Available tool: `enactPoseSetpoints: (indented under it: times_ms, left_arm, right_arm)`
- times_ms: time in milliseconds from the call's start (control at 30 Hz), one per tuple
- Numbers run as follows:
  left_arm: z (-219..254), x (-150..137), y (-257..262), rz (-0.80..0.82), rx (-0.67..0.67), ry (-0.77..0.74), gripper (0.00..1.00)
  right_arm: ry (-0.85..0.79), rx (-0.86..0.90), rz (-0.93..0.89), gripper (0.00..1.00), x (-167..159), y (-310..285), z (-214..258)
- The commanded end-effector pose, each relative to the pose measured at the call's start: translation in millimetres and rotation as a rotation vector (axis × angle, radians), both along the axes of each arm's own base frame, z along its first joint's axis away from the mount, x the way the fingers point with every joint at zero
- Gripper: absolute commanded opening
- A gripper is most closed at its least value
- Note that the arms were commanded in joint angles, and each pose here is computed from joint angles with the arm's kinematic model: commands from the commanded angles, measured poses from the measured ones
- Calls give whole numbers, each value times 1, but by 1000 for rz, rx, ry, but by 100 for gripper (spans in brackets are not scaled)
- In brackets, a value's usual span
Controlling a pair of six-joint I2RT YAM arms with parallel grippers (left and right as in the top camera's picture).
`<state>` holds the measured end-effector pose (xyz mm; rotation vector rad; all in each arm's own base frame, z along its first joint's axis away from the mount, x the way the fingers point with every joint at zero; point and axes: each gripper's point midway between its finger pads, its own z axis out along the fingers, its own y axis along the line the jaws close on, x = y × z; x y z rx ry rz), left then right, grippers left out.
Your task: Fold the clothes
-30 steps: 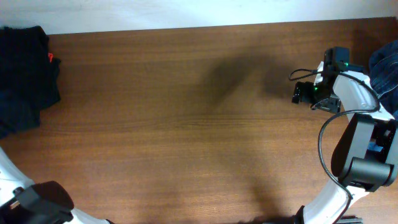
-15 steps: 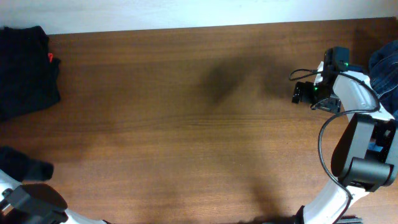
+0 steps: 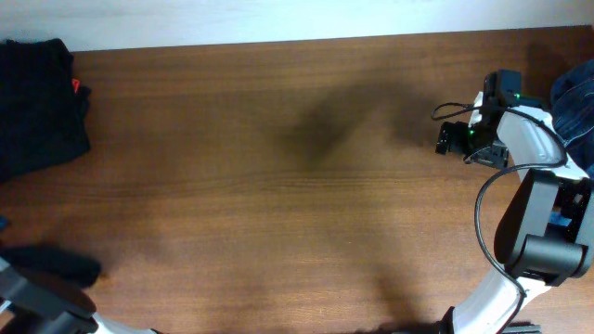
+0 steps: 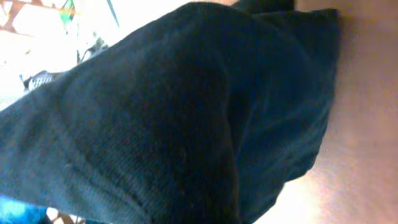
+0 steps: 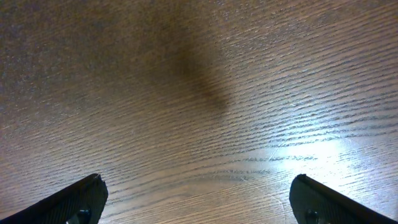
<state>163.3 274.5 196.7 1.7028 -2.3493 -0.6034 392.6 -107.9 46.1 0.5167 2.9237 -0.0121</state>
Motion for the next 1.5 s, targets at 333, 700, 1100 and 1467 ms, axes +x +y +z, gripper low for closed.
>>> enactPoseSetpoints:
  times_ms: [333,700,1100,1467]
  left_arm:
    - [4,-70,28,220,63,64,0]
    - [62,-62,62,193,275,-2,0]
    - [67,-61,72,144,291,20,0]
    - [57,-90,80,238,283,33,0]
  right_arm:
    - [-33,-2,-9,99,5,-2,11]
    - [-33,-2,-9,99,5,-2,11]
    - [-33,-2,-9,99,5,-2,11]
    - [-33,-2,-9,99,5,-2,11]
